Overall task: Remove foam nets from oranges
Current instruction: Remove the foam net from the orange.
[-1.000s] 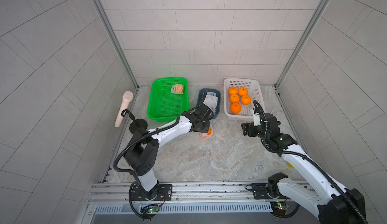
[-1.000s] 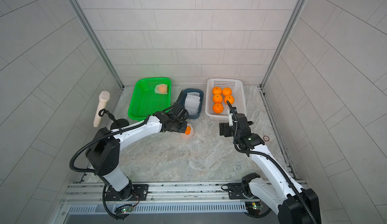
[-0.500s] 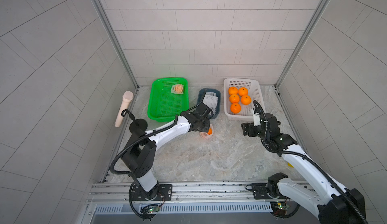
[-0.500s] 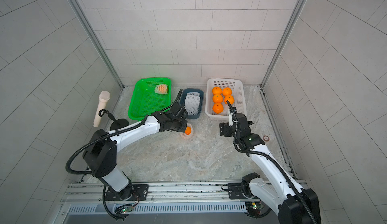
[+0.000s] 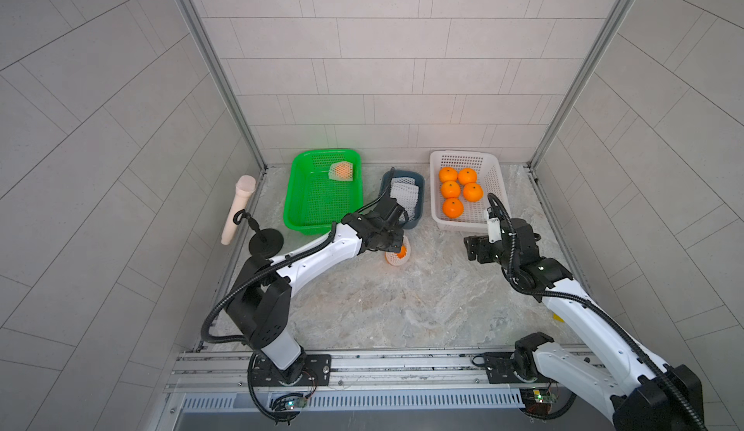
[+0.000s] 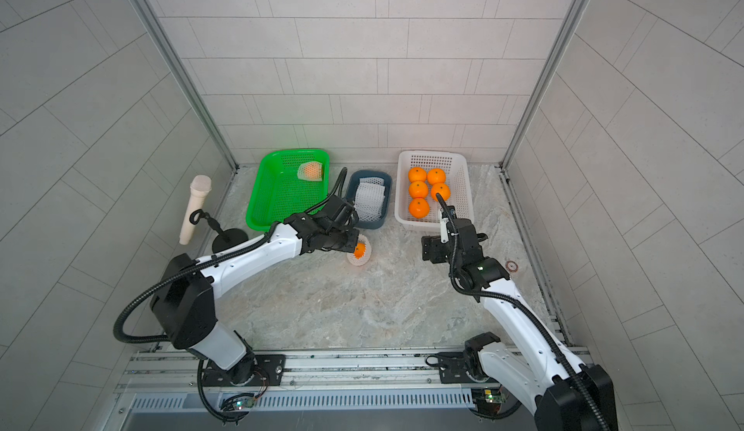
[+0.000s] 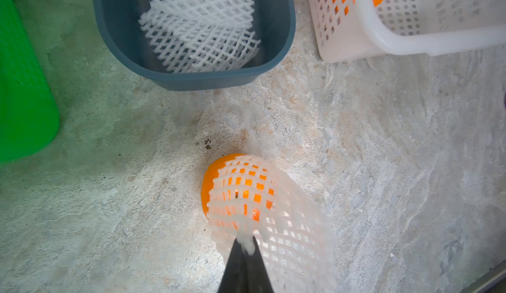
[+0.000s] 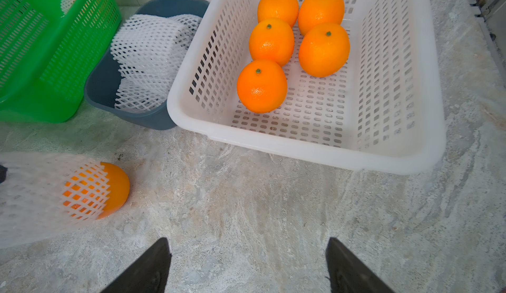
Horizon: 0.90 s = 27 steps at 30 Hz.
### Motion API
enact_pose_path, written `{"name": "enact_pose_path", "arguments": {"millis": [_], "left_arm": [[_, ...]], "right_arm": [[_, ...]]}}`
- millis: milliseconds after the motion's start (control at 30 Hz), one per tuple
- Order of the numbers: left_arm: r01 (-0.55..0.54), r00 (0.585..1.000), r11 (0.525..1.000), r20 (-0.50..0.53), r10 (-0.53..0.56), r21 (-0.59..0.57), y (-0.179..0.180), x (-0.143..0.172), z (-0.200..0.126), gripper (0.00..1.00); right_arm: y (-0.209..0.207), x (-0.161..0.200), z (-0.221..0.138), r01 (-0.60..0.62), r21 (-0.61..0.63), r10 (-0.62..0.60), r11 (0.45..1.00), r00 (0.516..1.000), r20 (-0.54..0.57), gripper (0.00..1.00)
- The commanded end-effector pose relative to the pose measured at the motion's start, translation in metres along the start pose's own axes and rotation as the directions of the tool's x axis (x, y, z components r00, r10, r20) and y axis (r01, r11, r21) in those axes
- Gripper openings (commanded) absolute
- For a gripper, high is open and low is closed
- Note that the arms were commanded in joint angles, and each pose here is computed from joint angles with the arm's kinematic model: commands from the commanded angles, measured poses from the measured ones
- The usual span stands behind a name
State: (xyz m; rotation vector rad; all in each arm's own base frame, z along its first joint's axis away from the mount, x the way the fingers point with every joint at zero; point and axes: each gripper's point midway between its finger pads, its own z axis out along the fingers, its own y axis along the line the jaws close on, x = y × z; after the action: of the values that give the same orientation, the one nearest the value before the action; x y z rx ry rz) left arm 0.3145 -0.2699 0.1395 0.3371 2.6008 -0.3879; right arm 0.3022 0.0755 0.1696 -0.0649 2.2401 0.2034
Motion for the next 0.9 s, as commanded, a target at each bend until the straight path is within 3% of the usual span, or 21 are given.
{"name": "enact_pose_path", "arguments": {"millis": [0, 500, 667, 867], "left_arm": [[0.015, 0.999, 1.0, 0.032, -0.015, -0.002, 0.001, -0.008, -0.011, 0.0], [-0.021, 0.991, 0.983, 0.125, 0.045, -0.185, 0.021, -0.049, -0.041, 0.0], [-0.023, 0.976, 0.959, 0.199, 0.083, -0.283, 0.03, -0.077, -0.052, 0.01], [-0.062, 0.969, 0.912, 0.195, 0.152, -0.405, 0.038, -0.104, -0.05, 0.01]], "right_arm": [[-0.005, 0.005, -0.002, -0.012, 0.015, 0.012, 1.0, 1.0, -0.003, 0.9], [-0.005, 0.005, -0.005, -0.013, 0.015, 0.013, 1.0, 1.0, 0.001, 0.9], [-0.005, 0.005, -0.006, -0.014, 0.015, 0.014, 1.0, 1.0, 0.002, 0.9], [-0.004, 0.005, -0.006, -0.013, 0.012, 0.013, 1.0, 1.0, 0.002, 0.9]]}}
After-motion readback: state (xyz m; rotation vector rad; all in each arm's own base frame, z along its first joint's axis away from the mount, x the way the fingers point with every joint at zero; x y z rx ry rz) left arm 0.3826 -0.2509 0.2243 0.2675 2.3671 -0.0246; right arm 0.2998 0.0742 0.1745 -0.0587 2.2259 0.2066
